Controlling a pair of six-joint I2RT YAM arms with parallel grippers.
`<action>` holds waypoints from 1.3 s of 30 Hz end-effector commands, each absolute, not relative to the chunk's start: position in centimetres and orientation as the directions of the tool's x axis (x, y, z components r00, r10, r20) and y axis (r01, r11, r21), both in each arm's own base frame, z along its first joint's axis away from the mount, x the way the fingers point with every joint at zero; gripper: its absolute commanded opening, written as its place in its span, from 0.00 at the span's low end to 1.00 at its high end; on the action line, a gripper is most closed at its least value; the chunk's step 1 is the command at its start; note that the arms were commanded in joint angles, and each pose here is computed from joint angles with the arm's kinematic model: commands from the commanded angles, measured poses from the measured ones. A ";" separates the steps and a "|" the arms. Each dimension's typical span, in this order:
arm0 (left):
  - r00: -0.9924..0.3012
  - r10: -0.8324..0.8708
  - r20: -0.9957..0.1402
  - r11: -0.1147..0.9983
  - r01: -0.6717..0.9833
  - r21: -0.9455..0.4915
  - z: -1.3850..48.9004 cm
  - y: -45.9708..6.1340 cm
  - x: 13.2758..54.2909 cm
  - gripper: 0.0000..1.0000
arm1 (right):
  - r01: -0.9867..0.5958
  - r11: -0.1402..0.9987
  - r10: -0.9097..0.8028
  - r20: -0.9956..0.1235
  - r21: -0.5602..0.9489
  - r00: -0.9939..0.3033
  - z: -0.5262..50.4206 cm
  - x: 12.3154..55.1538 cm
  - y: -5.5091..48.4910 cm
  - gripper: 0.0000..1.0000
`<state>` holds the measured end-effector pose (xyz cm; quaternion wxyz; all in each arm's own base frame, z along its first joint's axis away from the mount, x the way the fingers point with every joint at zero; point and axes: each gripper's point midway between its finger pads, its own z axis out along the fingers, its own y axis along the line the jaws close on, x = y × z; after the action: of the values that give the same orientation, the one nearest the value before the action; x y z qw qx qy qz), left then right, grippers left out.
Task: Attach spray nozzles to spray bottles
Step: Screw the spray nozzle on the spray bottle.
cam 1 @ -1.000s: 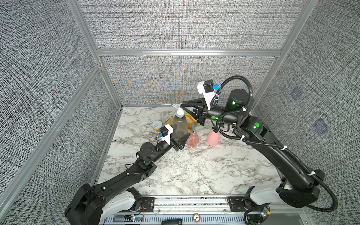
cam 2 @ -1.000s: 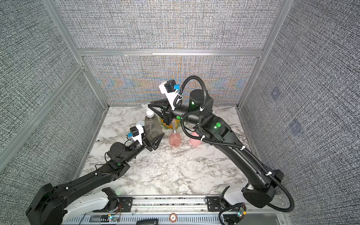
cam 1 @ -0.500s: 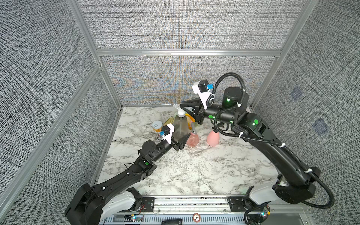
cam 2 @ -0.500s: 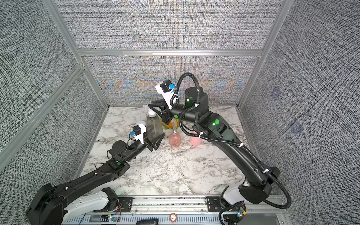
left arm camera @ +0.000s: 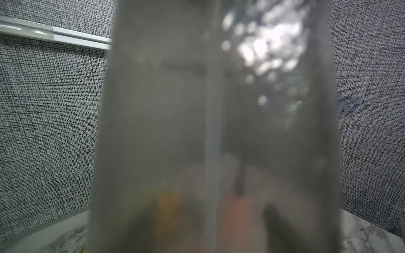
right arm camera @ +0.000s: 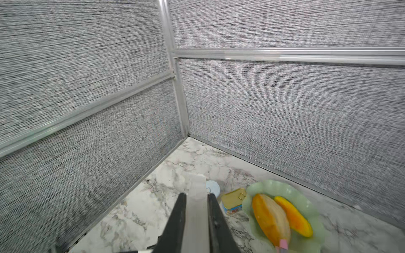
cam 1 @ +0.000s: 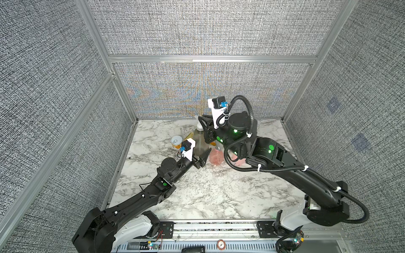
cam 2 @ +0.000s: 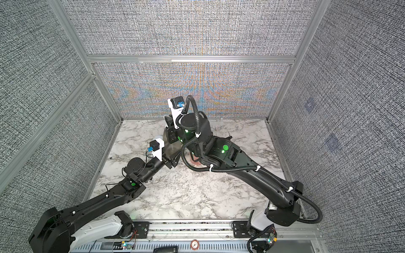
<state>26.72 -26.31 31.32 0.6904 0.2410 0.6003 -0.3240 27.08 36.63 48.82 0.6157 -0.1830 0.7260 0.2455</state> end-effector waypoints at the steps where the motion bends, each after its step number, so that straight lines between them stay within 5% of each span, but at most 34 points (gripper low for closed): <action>1: 0.217 -0.226 -0.950 0.683 0.730 0.004 35.4 -25.7 26.1 0.54 | -0.454 0.890 -0.084 -0.963 0.042 -0.255 44.7 27.3 35.5 0.21; 8: 0.211 -0.230 -0.950 0.691 0.723 -0.007 35.1 -25.5 26.2 0.54 | -0.502 0.860 -0.033 -0.973 0.089 -0.228 46.7 26.2 36.4 0.40; 29: 0.192 -0.240 -0.951 0.663 0.748 -0.016 34.6 -26.1 26.0 0.54 | -0.684 0.726 -0.064 -0.984 0.068 -0.166 50.9 21.6 36.7 0.69; 35: 0.180 -0.243 -0.953 0.642 0.766 -0.019 34.1 -26.5 25.8 0.54 | -0.747 0.664 -0.056 -0.993 0.044 -0.108 53.8 19.3 35.5 0.68; 39: 0.180 -0.254 -0.950 0.632 0.774 -0.022 34.4 -26.5 25.6 0.54 | -0.765 0.643 -0.076 -0.997 -0.023 -0.034 54.6 18.8 33.0 0.59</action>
<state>26.14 -26.54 33.21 0.7193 0.2448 0.5553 -0.3381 19.30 33.91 54.50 0.6119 -0.2824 0.6809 0.2868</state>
